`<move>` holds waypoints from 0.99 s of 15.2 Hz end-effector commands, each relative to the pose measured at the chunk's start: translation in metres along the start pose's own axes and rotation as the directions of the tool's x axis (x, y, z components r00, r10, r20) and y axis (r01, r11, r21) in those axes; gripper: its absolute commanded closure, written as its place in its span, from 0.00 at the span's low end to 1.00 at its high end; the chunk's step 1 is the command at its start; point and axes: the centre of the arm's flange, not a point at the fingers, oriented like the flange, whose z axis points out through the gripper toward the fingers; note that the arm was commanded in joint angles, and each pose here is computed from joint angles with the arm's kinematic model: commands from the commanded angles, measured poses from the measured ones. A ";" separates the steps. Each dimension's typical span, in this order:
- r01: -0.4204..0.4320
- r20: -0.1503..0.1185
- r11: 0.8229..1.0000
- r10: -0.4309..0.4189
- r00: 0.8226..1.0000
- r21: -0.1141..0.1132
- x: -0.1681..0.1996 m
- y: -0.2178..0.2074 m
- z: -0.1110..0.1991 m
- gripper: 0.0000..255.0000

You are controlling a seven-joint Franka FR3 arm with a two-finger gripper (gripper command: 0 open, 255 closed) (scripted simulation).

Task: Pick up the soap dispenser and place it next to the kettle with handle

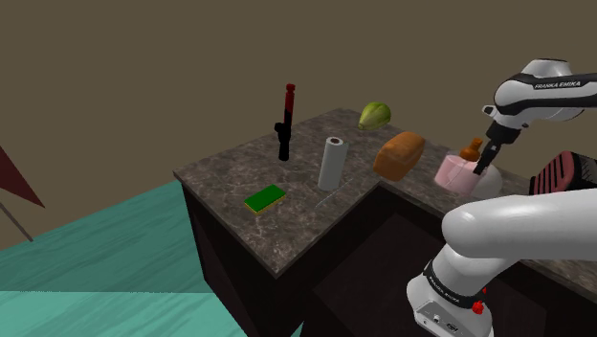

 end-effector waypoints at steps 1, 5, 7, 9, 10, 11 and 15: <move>0.000 0.000 1.000 0.000 1.000 -0.001 0.000 0.001 0.012 1.00; 0.000 0.000 1.000 0.000 1.000 -0.001 0.000 0.001 0.033 1.00; 0.000 0.000 1.000 0.000 1.000 -0.001 0.000 0.002 0.043 1.00; 0.000 0.000 1.000 0.000 1.000 -0.001 0.000 0.002 0.054 1.00; 0.000 0.000 1.000 0.000 1.000 -0.001 0.000 0.002 0.059 1.00; 0.000 0.000 1.000 0.000 1.000 -0.001 0.000 0.002 0.064 1.00; 0.000 0.000 1.000 0.000 1.000 -0.001 0.000 0.002 0.079 1.00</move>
